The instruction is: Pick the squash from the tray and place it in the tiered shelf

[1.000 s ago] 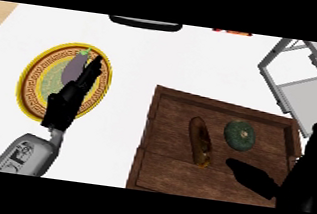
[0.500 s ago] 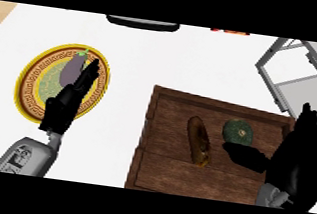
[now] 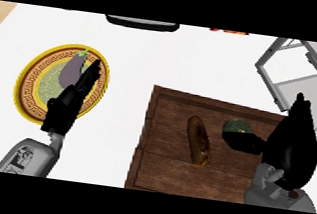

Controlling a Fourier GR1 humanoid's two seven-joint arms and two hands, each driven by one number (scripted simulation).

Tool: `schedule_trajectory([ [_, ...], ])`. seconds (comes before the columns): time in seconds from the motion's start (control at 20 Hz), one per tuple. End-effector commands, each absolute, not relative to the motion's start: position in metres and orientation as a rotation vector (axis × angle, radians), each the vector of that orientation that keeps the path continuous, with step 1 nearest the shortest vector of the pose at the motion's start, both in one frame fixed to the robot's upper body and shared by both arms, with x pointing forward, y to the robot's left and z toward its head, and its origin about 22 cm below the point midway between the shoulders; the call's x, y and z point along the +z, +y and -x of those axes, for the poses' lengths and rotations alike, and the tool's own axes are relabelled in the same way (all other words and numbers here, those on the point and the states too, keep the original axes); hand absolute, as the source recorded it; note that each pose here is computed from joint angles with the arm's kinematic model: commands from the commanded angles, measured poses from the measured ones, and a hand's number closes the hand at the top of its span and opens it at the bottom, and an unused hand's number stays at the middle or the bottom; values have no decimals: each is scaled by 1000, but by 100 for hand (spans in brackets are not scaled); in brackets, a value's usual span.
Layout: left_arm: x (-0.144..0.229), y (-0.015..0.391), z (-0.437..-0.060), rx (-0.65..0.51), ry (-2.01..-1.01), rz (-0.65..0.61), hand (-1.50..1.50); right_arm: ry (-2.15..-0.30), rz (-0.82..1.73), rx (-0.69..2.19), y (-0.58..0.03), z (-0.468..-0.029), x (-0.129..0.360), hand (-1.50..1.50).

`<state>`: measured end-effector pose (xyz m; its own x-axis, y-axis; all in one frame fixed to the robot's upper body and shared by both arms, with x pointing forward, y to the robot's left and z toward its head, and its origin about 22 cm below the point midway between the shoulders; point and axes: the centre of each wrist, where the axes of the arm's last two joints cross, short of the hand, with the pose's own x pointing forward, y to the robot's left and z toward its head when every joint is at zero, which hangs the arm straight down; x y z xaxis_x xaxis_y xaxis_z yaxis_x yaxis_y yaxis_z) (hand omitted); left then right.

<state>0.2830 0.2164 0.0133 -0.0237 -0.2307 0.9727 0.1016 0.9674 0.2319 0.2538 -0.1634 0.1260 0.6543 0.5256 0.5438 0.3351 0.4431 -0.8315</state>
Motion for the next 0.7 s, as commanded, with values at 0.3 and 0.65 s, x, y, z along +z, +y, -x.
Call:
schedule_trajectory([
  [0.3,21,221,-288,-261,-1584,-108,0,-667,1102,26,-161,-265,121,-150],
  [0.65,19,224,-278,-270,-1563,-93,0,-607,1127,41,-159,-270,98,-150],
])
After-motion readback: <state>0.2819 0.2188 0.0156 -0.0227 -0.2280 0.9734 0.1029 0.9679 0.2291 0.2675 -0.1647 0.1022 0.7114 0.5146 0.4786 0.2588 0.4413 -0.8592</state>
